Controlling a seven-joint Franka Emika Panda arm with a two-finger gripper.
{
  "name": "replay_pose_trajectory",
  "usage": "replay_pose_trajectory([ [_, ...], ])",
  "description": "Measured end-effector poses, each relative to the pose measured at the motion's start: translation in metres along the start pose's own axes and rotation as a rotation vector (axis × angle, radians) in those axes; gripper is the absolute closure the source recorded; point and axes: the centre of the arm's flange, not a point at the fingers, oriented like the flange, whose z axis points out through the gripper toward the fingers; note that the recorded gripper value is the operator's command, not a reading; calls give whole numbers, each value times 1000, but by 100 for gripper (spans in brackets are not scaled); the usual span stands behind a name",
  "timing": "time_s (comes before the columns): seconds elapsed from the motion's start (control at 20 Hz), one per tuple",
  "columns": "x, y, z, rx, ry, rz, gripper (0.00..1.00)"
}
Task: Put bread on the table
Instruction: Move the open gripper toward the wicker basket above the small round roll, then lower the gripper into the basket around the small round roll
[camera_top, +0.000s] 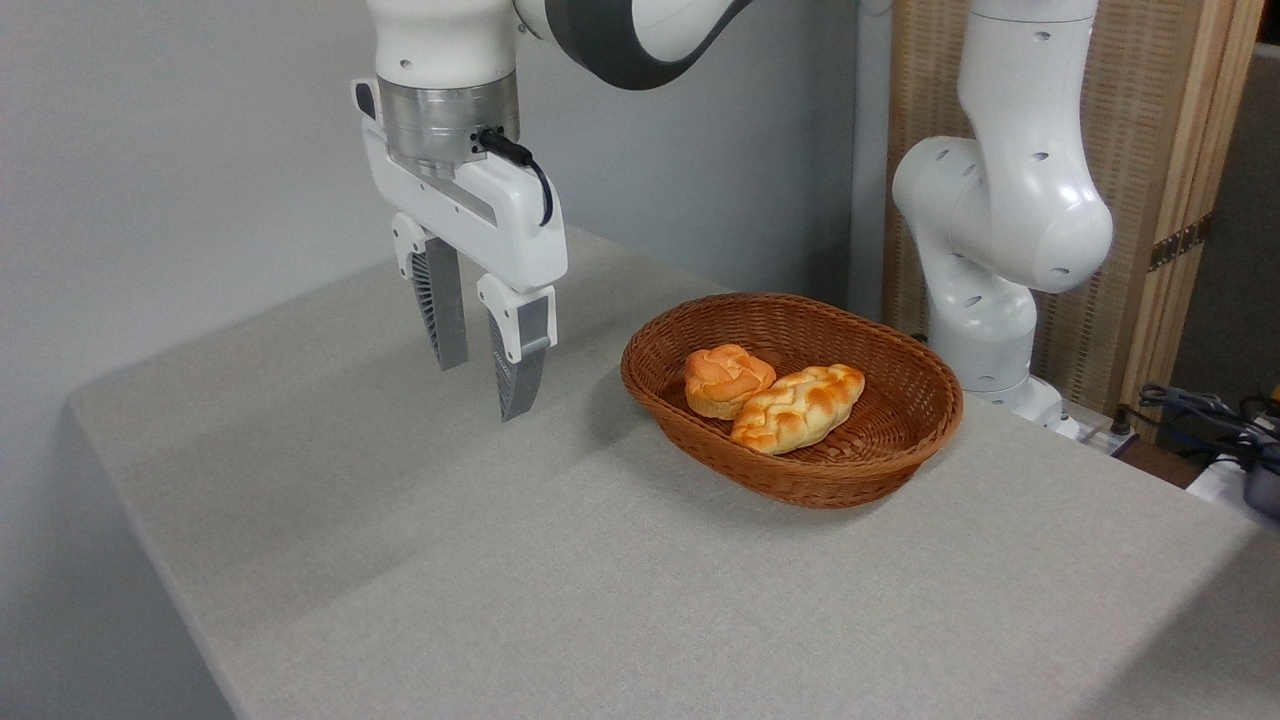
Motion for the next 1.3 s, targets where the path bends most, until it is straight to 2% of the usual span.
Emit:
replay_pose_trajectory([
  [0.45, 3, 4, 7, -12, -17, 8, 0],
  [0.9, 1, 27, 21, -91, -122, 43, 0],
  [1.05, -8, 35, 24, -113, -142, 84, 0],
  [1.3, -40, 54, 27, -144, -151, 153, 0],
])
